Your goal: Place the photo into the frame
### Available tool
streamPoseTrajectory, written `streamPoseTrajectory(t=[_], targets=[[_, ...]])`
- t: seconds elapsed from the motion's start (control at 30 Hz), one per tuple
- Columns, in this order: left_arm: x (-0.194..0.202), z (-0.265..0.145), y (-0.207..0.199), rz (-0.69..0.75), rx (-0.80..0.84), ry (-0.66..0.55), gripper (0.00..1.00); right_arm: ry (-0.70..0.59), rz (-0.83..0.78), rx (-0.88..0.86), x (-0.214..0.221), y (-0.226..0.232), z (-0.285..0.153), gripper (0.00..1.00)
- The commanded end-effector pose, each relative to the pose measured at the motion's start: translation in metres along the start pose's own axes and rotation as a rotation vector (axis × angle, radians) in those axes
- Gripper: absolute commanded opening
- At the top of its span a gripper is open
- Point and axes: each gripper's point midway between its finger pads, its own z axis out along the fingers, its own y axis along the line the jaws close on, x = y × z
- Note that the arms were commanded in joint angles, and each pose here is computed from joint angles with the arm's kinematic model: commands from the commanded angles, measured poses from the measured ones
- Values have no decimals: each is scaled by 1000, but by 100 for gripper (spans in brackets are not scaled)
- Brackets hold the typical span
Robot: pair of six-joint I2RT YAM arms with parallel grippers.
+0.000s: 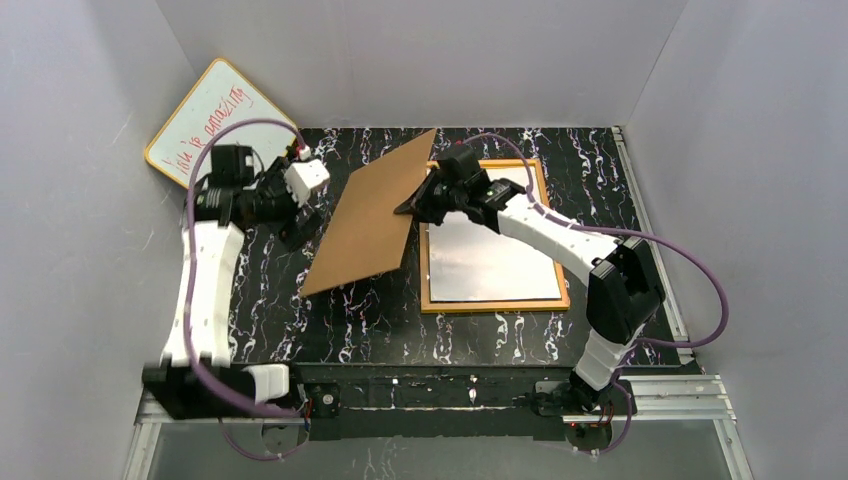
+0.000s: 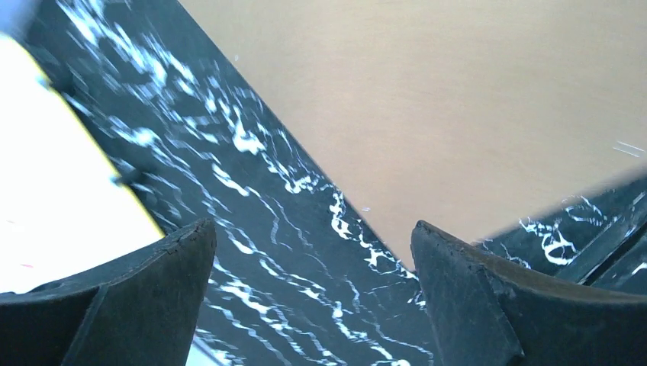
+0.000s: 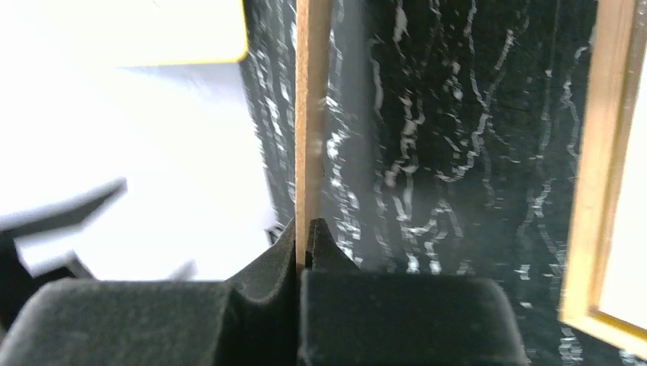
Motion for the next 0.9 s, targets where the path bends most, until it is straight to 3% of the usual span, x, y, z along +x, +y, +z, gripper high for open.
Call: streamPoseTrajectory(t=[0.0,0.17,0.33,0.53,0.87], targets=[[-19,-56,-88,356,94,-157,98,-107,166,-155,-43,86,-34,1],[-19,-80,-113,553,34,-244,98,-97,297,-250,-52,123,-42,1],[-28,-83,-115,667,-25,-320,97,-34,360,-302,-38,136,-39,1],[-46,-85,-98,785,-211,-418,89,10,381,-327,-21,142,-39,1],[-43,-75,-66,731,-287,-344,59,79,416,-402,-1,142,-52,1]])
